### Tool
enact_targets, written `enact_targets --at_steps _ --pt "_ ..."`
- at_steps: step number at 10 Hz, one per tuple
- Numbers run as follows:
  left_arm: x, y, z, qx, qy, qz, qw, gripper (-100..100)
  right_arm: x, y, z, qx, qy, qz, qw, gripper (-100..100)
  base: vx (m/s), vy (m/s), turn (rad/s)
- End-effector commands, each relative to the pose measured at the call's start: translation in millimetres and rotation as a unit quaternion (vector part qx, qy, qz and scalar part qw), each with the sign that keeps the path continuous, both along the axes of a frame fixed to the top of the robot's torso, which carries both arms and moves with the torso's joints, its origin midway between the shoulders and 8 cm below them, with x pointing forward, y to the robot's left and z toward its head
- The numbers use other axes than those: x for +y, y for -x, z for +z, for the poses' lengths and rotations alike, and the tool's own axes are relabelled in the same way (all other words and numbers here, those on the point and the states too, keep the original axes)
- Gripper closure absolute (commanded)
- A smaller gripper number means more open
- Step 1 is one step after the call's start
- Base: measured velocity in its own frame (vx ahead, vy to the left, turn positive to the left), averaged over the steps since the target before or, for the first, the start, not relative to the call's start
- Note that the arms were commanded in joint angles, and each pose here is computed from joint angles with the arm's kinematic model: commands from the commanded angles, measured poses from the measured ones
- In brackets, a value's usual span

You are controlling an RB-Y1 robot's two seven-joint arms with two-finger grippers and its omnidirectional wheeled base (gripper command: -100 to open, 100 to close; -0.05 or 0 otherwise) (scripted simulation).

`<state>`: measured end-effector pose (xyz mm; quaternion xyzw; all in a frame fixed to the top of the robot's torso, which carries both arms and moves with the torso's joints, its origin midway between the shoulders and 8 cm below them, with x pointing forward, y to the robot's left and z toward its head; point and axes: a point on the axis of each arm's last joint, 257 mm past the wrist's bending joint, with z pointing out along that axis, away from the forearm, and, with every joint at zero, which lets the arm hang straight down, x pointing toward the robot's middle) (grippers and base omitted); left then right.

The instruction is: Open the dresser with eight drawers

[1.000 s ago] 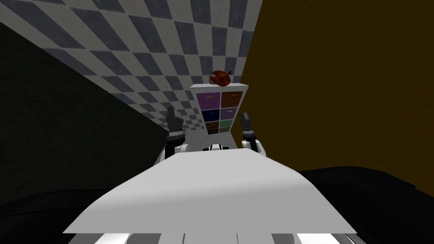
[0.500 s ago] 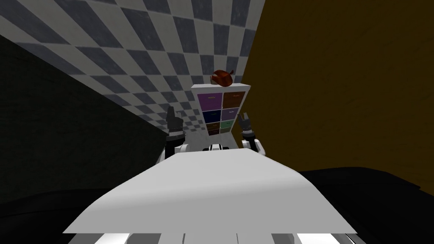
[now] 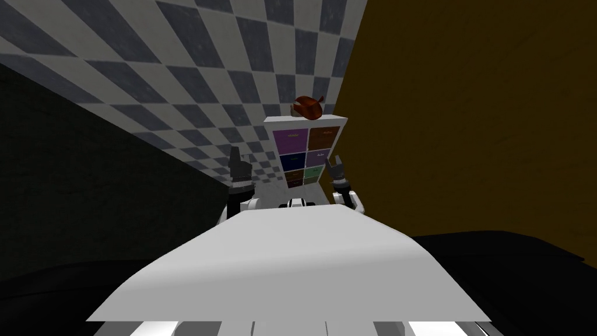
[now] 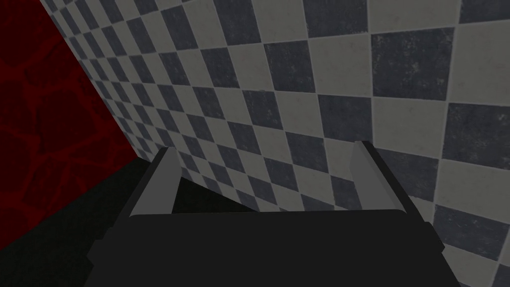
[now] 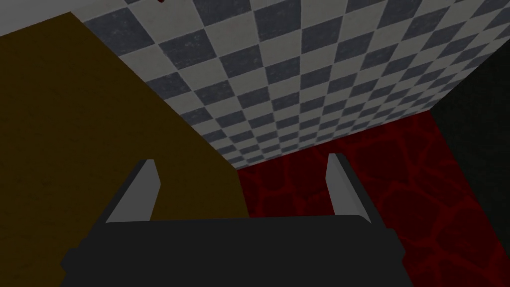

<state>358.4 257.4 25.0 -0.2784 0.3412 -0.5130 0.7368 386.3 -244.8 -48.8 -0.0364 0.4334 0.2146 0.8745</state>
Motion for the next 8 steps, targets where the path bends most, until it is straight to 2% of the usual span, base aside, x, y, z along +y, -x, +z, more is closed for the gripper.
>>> enact_targets --at_steps 1,2,4,7,8 --pt "0.0 0.0 0.0 0.0 0.0 0.0 1.0 0 -0.8 -4.4 -7.1 -0.007 0.044 -0.027 0.9986 -100 0.071 0.089 -0.044" --pt "0.0 0.0 0.0 0.0 0.0 0.0 1.0 0 -1.7 -8.2 -14.0 -0.008 0.069 -0.038 0.9969 -100 0.075 0.104 -0.087" --pt "0.0 0.0 0.0 0.0 0.0 0.0 1.0 0 -1.7 -8.2 -14.0 -0.013 0.083 -0.049 0.9953 -100 0.046 0.066 -0.012" --pt "0.0 0.0 0.0 0.0 0.0 0.0 1.0 0 -4.2 -15.1 -28.9 -0.018 0.144 -0.08 0.9861 -100 0.056 0.078 -0.059" --pt "0.0 0.0 0.0 0.0 0.0 0.0 1.0 0 -4.2 -15.1 -28.9 -0.022 0.155 -0.089 0.9837 -100 0.063 0.089 -0.043"
